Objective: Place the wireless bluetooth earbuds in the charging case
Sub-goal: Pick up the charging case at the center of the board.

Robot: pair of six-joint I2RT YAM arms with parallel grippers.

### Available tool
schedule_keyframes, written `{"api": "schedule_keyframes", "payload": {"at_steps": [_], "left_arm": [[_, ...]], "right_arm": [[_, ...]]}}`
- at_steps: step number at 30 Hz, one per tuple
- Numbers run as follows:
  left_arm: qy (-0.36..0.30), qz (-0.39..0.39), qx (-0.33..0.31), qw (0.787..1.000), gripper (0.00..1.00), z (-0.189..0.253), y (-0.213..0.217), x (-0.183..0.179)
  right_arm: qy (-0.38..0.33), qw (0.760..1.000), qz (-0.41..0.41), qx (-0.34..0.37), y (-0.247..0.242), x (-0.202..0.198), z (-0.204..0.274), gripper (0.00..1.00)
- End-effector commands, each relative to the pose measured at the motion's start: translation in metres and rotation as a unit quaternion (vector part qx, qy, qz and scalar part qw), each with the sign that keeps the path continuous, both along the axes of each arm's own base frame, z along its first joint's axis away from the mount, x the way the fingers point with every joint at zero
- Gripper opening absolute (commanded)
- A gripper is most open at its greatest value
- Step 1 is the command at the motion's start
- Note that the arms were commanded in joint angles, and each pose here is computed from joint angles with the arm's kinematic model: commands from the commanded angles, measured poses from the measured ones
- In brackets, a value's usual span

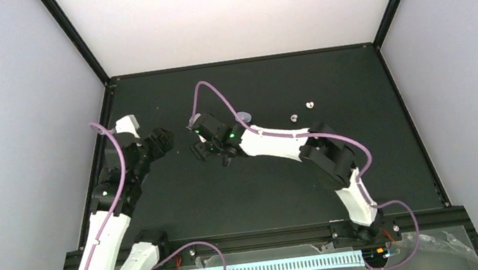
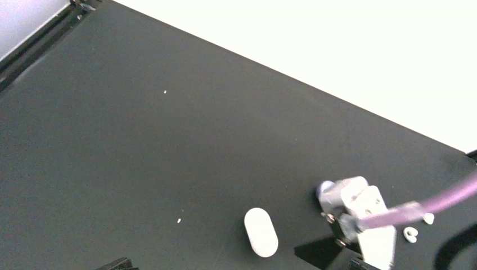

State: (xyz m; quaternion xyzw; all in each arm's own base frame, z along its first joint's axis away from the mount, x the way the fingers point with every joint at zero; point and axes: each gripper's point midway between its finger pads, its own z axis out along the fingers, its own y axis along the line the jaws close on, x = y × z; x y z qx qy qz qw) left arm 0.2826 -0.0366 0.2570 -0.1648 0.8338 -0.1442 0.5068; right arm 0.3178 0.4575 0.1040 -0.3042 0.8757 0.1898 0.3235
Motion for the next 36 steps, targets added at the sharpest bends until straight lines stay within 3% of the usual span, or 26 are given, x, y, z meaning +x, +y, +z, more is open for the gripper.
{"api": "schedule_keyframes", "payload": {"at_steps": [1, 13, 26, 36], "left_arm": [[-0.004, 0.021, 0.017, 1.000, 0.99, 0.004, 0.009, -0.009], [-0.016, 0.047, 0.061, 0.997, 0.99, 0.009, 0.021, -0.018], [-0.022, 0.035, 0.068, 0.997, 0.99, 0.017, 0.018, -0.021], [-0.021, 0.037, 0.071, 0.997, 0.99, 0.013, 0.019, -0.023]], "right_arm": [[-0.005, 0.999, -0.036, -0.039, 0.002, 0.023, -0.013, 0.75], [-0.003, 0.989, -0.077, -0.126, -0.006, 0.056, -0.061, 0.73], [0.024, 0.990, -0.038, -0.134, 0.005, 0.055, -0.083, 0.50], [0.056, 0.988, -0.040, -0.140, -0.005, 0.041, -0.097, 0.52]]}}
